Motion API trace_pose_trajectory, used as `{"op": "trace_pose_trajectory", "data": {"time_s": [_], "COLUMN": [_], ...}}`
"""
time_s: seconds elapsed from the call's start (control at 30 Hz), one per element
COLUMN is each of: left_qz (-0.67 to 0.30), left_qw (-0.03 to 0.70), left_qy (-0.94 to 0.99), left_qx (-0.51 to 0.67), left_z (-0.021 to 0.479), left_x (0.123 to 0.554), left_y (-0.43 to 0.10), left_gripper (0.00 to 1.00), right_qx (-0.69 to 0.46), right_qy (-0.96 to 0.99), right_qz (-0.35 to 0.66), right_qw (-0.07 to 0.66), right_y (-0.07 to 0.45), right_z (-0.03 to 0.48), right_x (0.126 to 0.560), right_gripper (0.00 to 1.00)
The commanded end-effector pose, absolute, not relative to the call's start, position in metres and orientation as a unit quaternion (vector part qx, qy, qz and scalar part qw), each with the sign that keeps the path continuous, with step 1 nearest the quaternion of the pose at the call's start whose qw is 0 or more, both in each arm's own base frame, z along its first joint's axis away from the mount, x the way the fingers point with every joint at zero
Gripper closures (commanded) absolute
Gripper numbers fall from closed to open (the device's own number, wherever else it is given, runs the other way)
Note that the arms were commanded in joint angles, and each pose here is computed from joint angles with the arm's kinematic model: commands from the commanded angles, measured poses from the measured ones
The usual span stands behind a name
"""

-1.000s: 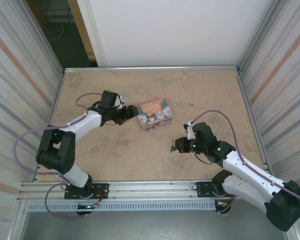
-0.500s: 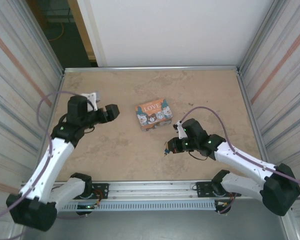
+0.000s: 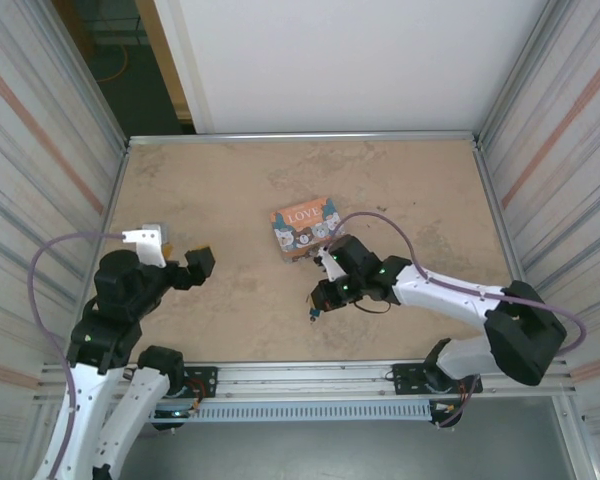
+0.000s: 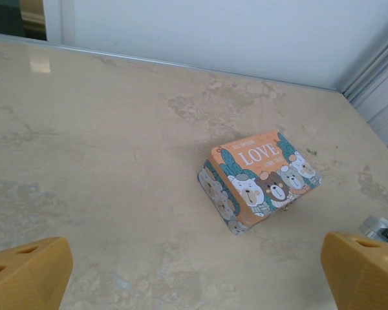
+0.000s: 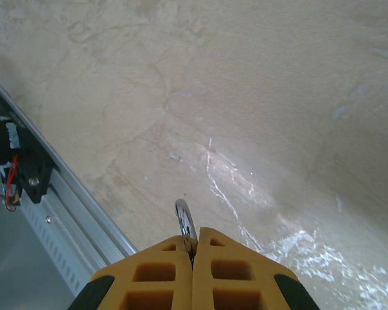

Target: Unlock the padlock with the key

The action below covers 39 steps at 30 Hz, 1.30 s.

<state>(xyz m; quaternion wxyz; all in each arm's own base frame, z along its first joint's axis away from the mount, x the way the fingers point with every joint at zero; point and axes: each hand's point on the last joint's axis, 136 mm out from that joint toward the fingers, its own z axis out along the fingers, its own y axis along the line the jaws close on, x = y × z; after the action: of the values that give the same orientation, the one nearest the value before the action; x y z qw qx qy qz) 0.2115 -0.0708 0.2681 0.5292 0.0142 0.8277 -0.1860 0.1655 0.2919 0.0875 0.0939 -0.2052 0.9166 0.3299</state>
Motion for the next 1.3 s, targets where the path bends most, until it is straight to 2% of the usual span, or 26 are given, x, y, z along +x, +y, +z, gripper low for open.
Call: {"op": "trace_pose_trajectory", "data": {"time_s": [0.0,0.27,0.7,1.0,1.27], "left_qz": [-0.148,-0.128,-0.123,-0.121,-0.12], "left_qw": [0.531,0.542,0.536,0.53,0.527], "left_qy": [0.834,0.831,0.835,0.839,0.841], "left_qx": [0.013,0.0,-0.003,-0.003,-0.003], "left_z": [0.253,0.253,0.249,0.246,0.245], "left_x": [0.207,0.204,0.205,0.206,0.208], "left_y": [-0.058,-0.049,-0.047,-0.047,-0.047], "left_gripper": [0.01,0.01,0.01,0.01,0.01], "right_qx": [-0.242,-0.287,-0.277,-0.269,-0.264], "right_qy": [0.906,0.9,0.91,0.912,0.914], "right_qz": [0.336,0.328,0.307,0.306,0.304], "right_qw": [0.083,0.028,-0.034,-0.043,-0.049], "right_y": [0.304,0.316,0.322,0.326,0.325], "right_z": [0.093,0.074,0.039,0.029,0.026], "right_x": [0.163,0.157,0.16,0.165,0.165], "right_gripper": [1.0,1.0,1.0,1.0,0.94]}}
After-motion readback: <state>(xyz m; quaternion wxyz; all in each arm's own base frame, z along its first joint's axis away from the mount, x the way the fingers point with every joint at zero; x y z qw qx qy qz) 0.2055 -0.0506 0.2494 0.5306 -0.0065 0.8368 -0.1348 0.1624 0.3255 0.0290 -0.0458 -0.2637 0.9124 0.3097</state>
